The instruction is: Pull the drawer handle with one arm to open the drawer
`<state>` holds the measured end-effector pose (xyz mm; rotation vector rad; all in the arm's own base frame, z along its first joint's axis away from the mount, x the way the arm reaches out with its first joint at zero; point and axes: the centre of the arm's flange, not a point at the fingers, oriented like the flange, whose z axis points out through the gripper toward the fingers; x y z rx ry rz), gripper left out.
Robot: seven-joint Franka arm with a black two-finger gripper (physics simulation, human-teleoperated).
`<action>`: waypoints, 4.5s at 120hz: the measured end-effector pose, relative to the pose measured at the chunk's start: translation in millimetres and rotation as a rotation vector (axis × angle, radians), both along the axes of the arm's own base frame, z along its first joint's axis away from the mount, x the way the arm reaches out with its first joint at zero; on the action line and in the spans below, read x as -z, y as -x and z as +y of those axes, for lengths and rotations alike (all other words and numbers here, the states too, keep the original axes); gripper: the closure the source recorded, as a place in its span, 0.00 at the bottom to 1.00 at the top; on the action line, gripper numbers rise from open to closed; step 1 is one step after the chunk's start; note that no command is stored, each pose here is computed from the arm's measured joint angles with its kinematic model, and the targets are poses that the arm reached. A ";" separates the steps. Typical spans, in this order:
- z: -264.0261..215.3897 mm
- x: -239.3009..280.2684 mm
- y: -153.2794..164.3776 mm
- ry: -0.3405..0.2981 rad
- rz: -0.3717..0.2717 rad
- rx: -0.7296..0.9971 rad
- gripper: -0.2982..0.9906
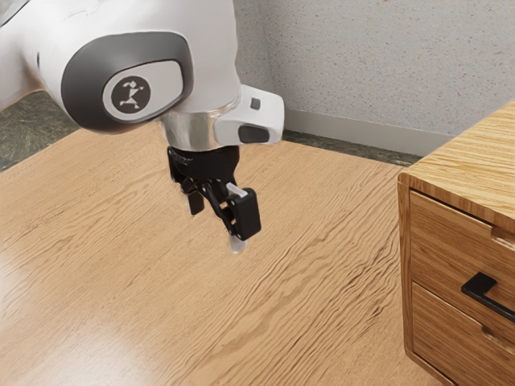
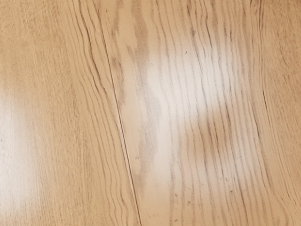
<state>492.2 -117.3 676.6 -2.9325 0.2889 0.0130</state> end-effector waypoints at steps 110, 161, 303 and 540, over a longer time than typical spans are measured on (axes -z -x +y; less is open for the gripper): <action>-286.2 -10.7 138.9 0.020 -0.173 1.724 0.23; -285.5 -6.4 118.3 -0.008 -0.266 2.001 0.23; -277.5 47.9 73.3 -0.011 -0.287 1.790 0.23; -248.3 87.3 89.6 0.023 -0.217 1.585 0.30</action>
